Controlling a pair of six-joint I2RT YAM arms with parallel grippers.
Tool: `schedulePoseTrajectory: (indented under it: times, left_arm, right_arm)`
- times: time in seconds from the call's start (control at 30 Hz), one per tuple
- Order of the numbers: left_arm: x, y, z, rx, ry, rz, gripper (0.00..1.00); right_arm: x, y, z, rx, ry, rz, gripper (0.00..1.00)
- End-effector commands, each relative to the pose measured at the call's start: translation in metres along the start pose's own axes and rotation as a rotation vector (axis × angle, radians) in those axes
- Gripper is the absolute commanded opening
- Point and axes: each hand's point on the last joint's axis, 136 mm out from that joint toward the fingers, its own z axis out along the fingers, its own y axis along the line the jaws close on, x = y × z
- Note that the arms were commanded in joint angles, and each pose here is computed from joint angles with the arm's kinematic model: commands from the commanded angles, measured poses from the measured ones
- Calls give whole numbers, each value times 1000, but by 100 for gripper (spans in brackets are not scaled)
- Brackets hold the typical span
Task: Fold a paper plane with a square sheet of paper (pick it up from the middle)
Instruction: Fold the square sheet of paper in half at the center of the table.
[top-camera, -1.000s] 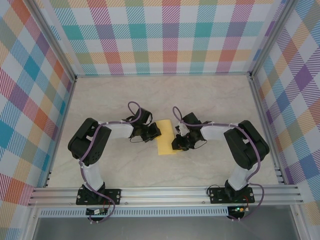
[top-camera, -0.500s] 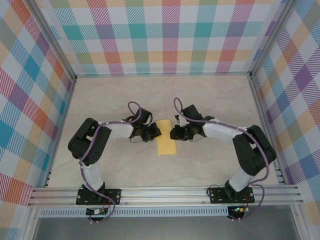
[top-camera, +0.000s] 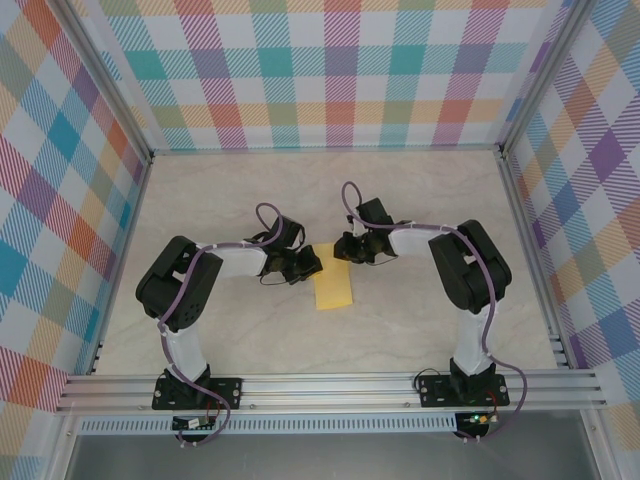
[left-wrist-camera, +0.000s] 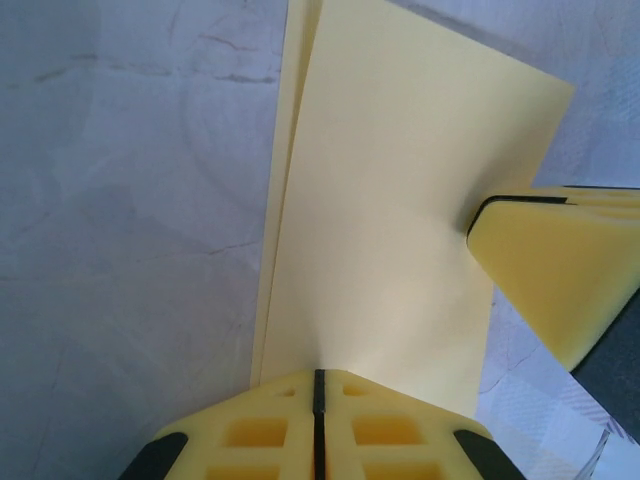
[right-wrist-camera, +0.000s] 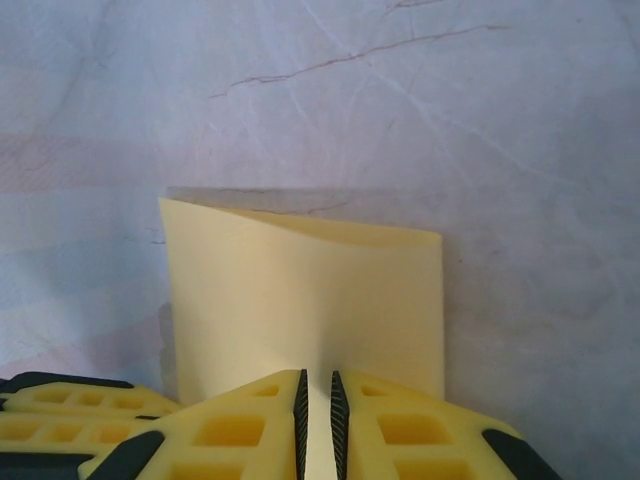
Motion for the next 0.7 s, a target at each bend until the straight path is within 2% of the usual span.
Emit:
schedulePoseTrajectory:
  times: [0.0, 0.27, 0.67]
  left_arm:
    - [23, 54, 3, -199, 53, -62, 10]
    - [24, 56, 1, -213, 52, -48, 10]
    - [24, 57, 0, -221, 57, -42, 10]
  right_arm:
    - [-14, 0, 4, -27, -34, 25, 16]
    - [-32, 19, -11, -74, -74, 16, 16]
    - [-32, -13, 6, 37, -70, 81, 16]
